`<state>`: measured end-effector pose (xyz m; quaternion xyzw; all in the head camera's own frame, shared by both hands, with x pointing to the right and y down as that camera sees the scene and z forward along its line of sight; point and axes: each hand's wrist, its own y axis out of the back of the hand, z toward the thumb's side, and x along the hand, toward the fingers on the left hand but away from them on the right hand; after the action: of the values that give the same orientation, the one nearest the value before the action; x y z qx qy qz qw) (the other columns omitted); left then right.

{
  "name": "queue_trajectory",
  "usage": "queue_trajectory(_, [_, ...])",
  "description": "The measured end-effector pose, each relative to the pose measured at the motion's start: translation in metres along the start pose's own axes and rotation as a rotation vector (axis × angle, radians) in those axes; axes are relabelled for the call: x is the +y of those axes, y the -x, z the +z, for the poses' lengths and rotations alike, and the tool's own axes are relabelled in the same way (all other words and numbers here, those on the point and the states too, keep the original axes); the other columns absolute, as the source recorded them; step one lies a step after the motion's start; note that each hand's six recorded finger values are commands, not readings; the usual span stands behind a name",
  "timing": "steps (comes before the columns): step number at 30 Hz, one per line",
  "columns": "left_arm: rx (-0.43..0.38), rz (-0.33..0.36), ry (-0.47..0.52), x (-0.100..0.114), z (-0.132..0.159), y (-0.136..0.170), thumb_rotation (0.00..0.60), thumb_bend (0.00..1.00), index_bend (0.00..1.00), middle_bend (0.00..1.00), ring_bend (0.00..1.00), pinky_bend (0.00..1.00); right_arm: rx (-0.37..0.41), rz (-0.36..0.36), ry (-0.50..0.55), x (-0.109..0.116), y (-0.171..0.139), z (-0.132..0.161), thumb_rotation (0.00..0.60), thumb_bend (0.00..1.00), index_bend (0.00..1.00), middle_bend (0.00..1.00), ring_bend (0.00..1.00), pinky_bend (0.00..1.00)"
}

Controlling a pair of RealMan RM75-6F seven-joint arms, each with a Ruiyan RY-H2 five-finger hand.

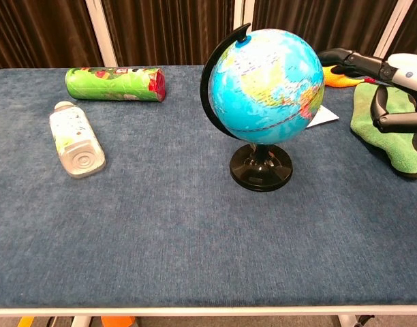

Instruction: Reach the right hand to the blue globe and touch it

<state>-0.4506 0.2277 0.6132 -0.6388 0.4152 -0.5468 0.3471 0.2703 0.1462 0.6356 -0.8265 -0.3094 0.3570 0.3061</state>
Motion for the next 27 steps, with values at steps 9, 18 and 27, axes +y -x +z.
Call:
queue_trajectory(9, [0.003,0.000,-0.001,0.000,-0.002,0.000,0.600,0.00,0.06,0.05,0.00,0.08,-0.036,0.025,0.005,0.005,0.025,-0.010,0.395,1.00,0.00,0.00,0.00,0.00])
queue_trajectory(18, [0.007,0.001,-0.001,0.000,-0.003,0.000,0.600,0.00,0.06,0.05,0.00,0.08,-0.065,0.037,-0.010,0.017,0.054,-0.018,0.394,1.00,0.00,0.00,0.00,0.00])
queue_trajectory(27, [0.001,-0.004,-0.004,-0.001,-0.001,0.000,0.600,0.00,0.06,0.05,0.00,0.08,-0.056,-0.028,-0.054,0.021,0.011,-0.019,0.393,1.00,0.00,0.00,0.00,0.00])
